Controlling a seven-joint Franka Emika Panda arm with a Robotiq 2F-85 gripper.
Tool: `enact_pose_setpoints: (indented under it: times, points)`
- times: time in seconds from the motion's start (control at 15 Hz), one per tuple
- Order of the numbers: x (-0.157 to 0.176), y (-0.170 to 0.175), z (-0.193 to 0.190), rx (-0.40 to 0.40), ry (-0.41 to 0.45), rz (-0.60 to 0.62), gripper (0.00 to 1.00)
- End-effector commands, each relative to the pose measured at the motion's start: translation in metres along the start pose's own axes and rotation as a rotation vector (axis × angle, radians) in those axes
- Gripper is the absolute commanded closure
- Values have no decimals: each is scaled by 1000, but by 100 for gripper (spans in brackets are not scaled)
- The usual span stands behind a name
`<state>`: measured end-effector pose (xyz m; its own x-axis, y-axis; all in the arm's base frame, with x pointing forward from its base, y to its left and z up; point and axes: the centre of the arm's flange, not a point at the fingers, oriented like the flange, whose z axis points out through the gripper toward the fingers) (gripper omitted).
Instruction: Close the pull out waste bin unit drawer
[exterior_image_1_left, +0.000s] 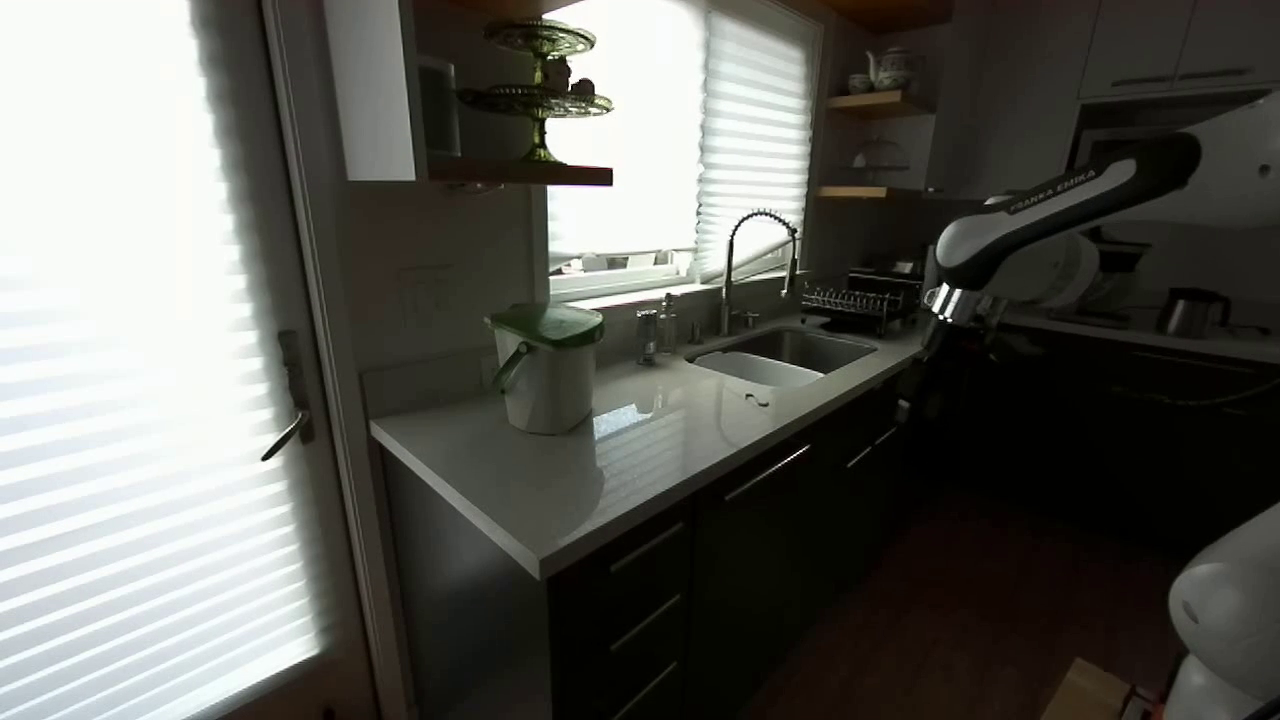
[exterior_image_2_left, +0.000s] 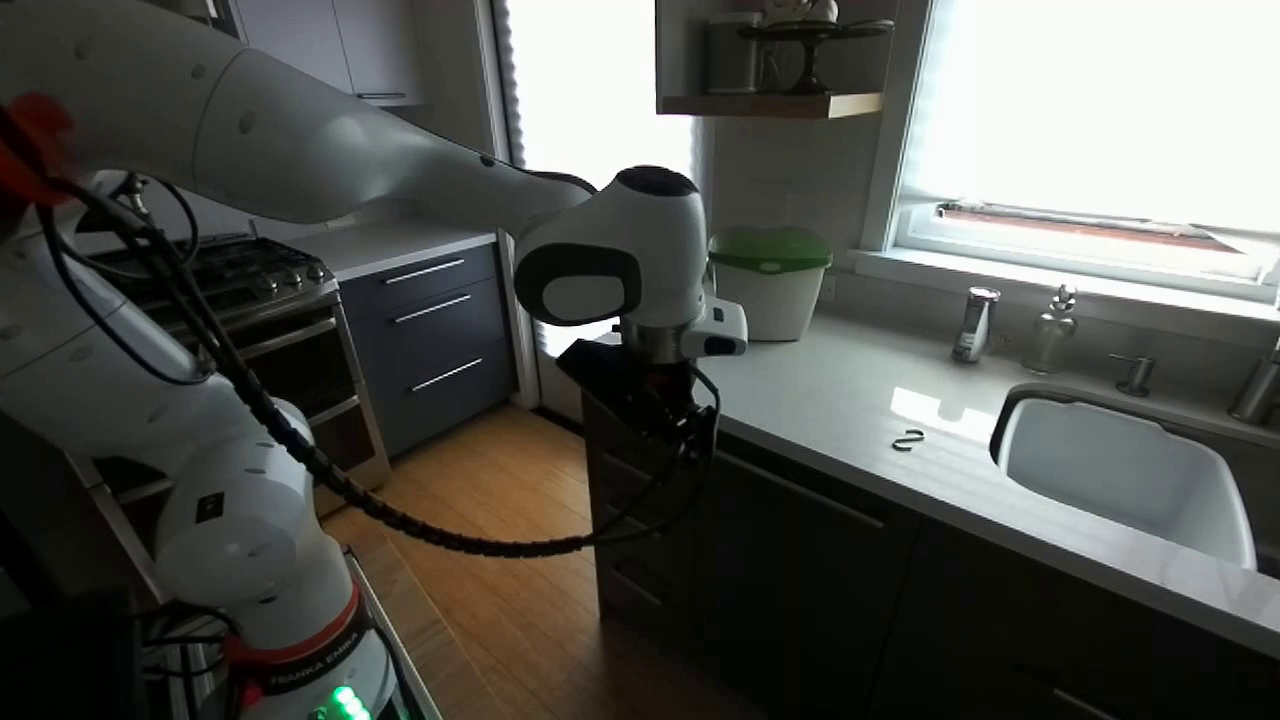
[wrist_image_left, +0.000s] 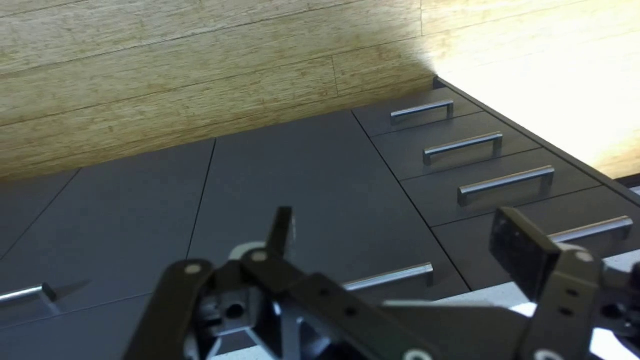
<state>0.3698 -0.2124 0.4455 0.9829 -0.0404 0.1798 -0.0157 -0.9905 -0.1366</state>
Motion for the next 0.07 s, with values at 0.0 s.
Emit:
enact_pose_setpoints:
  times: [0.0]
  points:
    - [0, 0, 1, 0, -1, 2, 0]
